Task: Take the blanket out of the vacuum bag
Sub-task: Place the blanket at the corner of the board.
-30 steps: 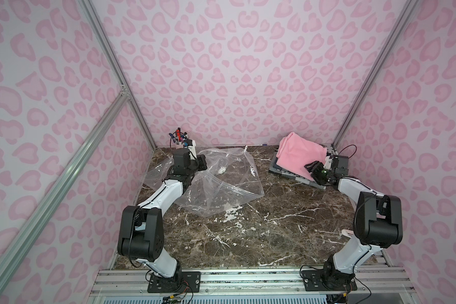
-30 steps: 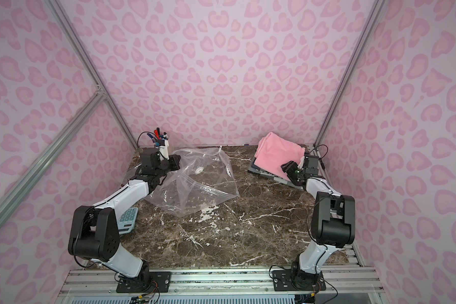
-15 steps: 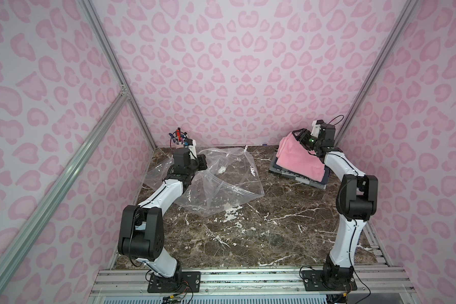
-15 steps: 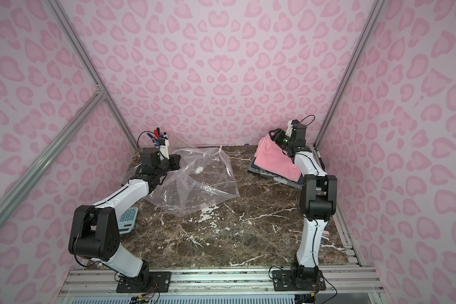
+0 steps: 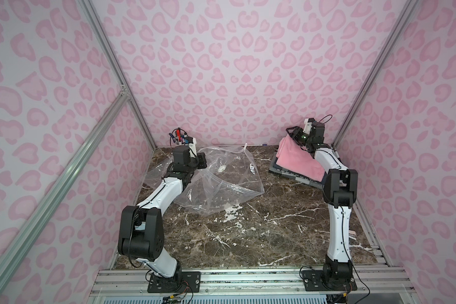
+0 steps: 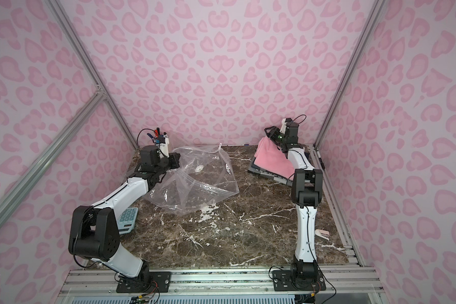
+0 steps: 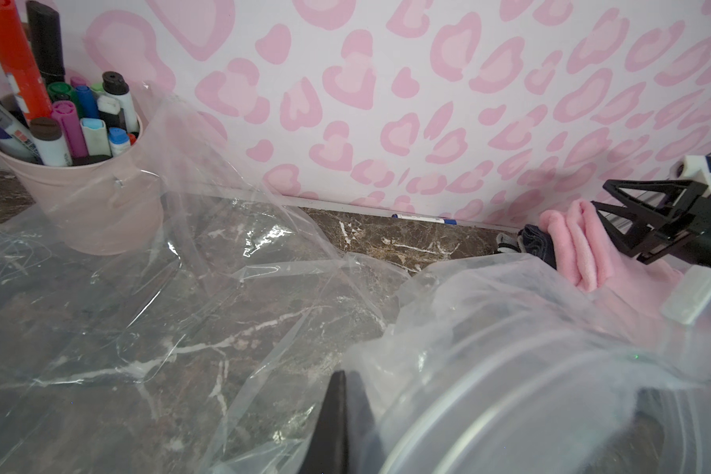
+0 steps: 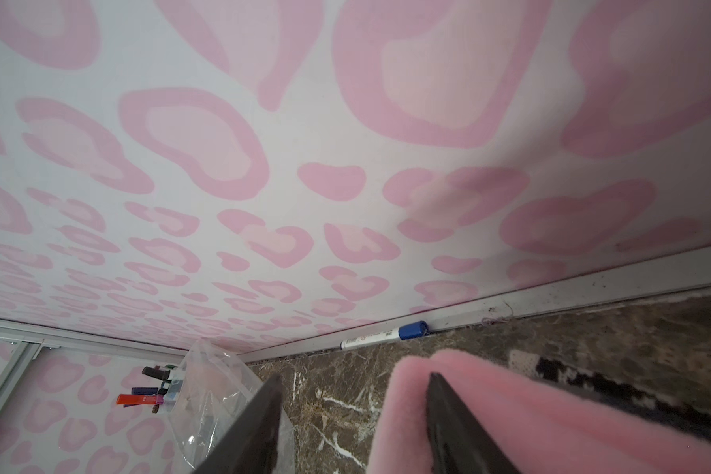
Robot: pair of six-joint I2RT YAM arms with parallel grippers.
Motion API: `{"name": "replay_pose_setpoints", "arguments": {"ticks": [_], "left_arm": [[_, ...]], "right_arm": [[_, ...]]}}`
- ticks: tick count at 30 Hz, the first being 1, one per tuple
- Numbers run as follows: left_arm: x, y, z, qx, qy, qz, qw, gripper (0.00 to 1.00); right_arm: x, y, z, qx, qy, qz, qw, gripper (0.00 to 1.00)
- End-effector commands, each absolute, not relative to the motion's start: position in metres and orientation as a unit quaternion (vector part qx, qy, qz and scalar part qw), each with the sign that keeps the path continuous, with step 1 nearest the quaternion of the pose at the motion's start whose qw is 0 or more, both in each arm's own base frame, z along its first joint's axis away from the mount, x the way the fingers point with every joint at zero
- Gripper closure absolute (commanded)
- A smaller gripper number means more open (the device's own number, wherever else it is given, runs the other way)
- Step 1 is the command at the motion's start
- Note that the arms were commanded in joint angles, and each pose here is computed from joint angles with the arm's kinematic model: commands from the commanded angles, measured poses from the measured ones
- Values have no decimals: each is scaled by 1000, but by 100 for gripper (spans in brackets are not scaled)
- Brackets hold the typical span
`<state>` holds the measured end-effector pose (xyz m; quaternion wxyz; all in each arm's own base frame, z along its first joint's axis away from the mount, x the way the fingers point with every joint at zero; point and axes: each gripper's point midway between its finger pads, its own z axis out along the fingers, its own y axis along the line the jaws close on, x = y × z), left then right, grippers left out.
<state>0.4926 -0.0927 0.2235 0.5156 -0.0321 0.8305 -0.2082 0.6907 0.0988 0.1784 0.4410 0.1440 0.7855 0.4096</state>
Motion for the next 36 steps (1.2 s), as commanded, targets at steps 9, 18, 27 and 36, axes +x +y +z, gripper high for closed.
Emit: {"name": "replay_pose_setpoints", "arguments": {"ticks": [9,18,27,36], "left_arm": [[492,-91,231,-22,828,-197,525,96],[504,-118,283,6,785,-282,551,96],[507,-179,306,55,731,-453,507,81],[462,-237,322,164,713,-460,503,3]], "right_arm": [[690,117,161,141,798,432,396,45],[670,117,279,82,782,415,458,42],[575,128,348,43,760,436,480,39],[465,89,355,9,794,306,525,32]]}}
